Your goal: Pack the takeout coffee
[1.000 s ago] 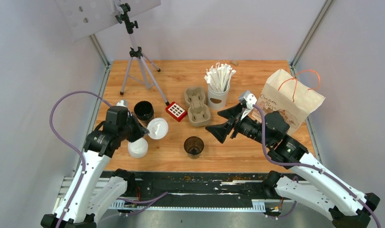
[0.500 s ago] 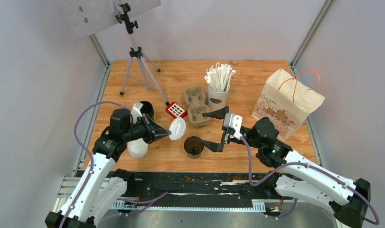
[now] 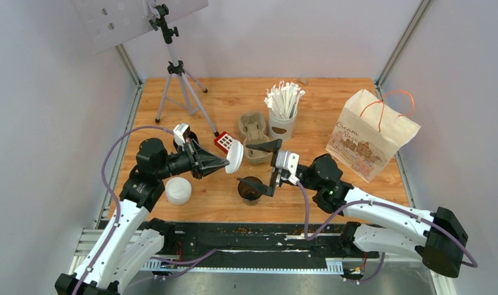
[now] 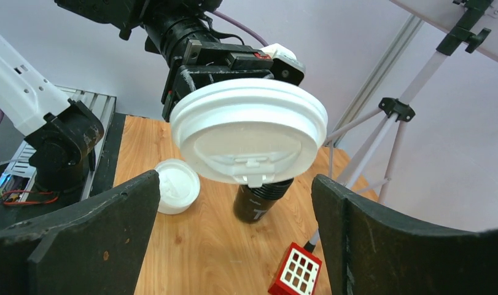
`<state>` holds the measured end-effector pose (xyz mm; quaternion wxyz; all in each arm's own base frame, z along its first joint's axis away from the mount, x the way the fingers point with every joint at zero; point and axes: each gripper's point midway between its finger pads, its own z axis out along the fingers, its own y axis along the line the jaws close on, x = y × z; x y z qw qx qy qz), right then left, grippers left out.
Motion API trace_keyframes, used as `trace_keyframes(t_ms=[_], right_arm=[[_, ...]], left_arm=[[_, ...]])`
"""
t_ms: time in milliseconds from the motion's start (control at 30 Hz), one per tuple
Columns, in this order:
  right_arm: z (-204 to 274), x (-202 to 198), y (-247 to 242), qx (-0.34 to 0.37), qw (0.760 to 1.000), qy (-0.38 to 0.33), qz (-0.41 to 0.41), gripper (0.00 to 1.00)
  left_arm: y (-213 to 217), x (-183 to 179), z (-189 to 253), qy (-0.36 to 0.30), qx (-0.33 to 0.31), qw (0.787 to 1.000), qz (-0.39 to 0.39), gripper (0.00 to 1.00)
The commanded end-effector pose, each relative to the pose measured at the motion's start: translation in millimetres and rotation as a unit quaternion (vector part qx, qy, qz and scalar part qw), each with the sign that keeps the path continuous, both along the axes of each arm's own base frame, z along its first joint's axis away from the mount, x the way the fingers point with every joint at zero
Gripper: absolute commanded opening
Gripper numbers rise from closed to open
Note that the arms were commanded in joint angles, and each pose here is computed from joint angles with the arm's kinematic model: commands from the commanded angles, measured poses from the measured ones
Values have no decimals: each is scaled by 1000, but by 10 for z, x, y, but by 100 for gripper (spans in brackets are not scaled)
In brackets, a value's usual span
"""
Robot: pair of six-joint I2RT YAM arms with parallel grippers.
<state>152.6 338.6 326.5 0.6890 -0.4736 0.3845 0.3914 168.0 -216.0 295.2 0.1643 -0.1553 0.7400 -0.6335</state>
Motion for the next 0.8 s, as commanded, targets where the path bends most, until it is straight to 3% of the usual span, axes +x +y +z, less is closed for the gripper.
trace_keyframes(t_ms=[0,233,500,767], right_arm=[[503,-59,67,68,996,-53,14,92],[553,-76,125,82,995,-61,15,93],[550,-71,104,83,995,-61,5,82],[515,-62,133,77,996,-55,4,78]], left_arm=[[-69,-128,337,-37,-36,998,-26,0],[-138,-170,366,-33,-41,998,-33,0],[-156,-159,367,-24,-48,998,-28,0],[-153,-158,374,-15,-59,998,-24,0]])
